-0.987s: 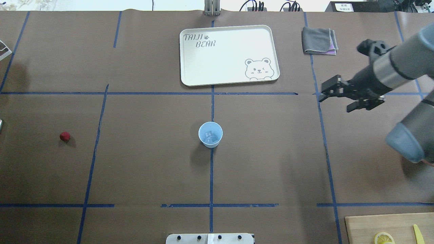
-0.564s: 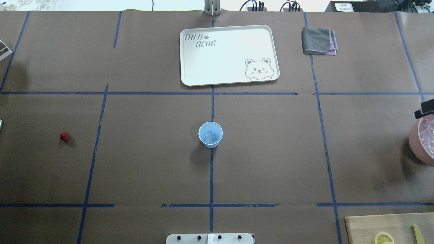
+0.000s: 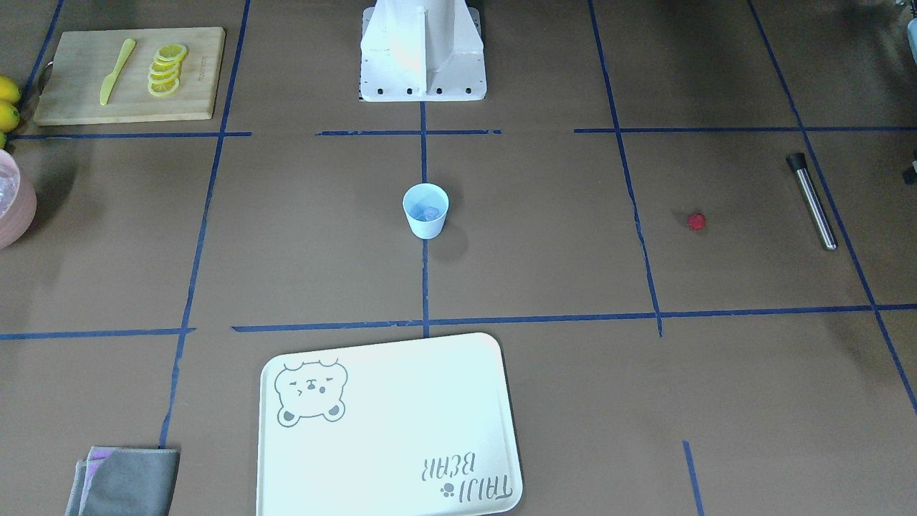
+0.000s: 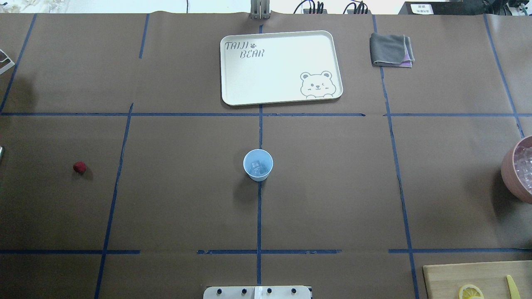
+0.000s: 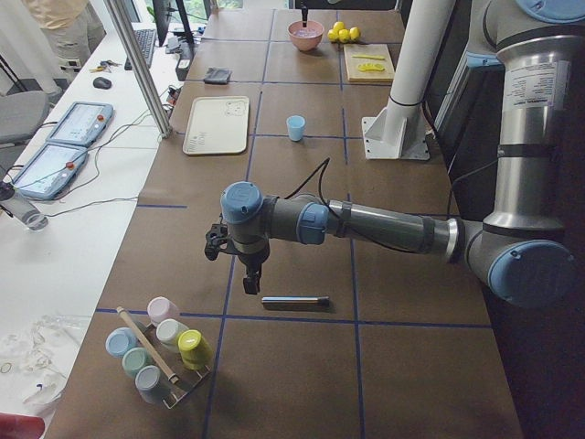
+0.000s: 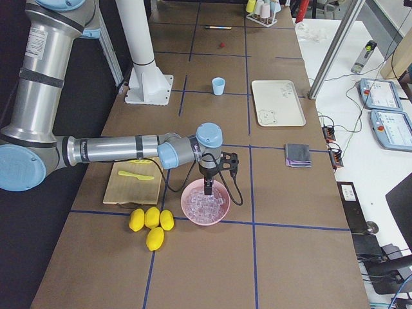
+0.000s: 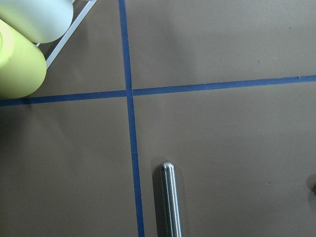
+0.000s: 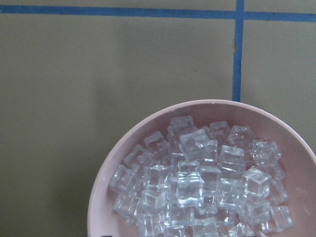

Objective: Mash ice and strawberries in cup
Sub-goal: 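Grasp a third ice cube from the pink bowl with the right gripper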

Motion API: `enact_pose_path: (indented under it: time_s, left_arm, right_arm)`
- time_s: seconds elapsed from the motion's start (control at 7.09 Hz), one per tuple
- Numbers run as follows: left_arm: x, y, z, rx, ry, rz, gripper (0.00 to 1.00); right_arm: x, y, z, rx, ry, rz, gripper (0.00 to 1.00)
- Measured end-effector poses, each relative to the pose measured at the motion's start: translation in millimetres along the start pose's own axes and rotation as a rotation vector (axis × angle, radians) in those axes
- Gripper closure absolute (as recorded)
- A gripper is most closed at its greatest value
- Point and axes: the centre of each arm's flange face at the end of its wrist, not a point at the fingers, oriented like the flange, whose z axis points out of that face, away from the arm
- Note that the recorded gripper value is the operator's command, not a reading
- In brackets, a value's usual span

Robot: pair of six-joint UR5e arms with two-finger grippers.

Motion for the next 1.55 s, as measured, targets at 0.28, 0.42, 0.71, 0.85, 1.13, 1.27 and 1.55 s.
enact_pose_path:
  time_s: [0.28, 0.42, 0.71, 0.85, 1.13, 1.27, 1.55]
  left_arm:
    - [0.1, -0.2, 0.0, 0.0, 0.0, 0.001, 0.0]
    - [0.3, -0.3, -0.3, 0.001, 0.0, 0.001, 0.0]
    - [2.6, -0.5, -2.4, 0.005, 0.0, 0.005, 0.0]
    - [3.3, -0.5, -3.1, 0.006, 0.0, 0.006, 0.0]
    - [4.3, -0.9, -4.0, 0.008, 0.0, 0.006, 0.0]
    - [4.7, -0.9, -4.4, 0.009, 0.001, 0.007, 0.0]
    - [4.7, -0.8, -4.5, 0.009, 0.0, 0.007, 0.0]
  right_arm:
    - [9.8, -3.3, 13.0, -0.01, 0.01, -0.006, 0.09]
    - [13.0, -8.6, 20.1, -0.003, 0.007, -0.013, 0.1]
    - [18.5, -18.7, 34.1, 0.008, -0.001, -0.028, 0.13]
    - [19.5, -19.2, 38.0, 0.006, -0.003, -0.031, 0.15]
    - [18.9, -18.1, 45.8, -0.008, -0.003, -0.036, 0.25]
    - [17.6, -17.6, 48.1, -0.013, -0.002, -0.04, 0.35]
    - [15.8, -17.1, 50.2, -0.018, -0.003, -0.045, 0.97]
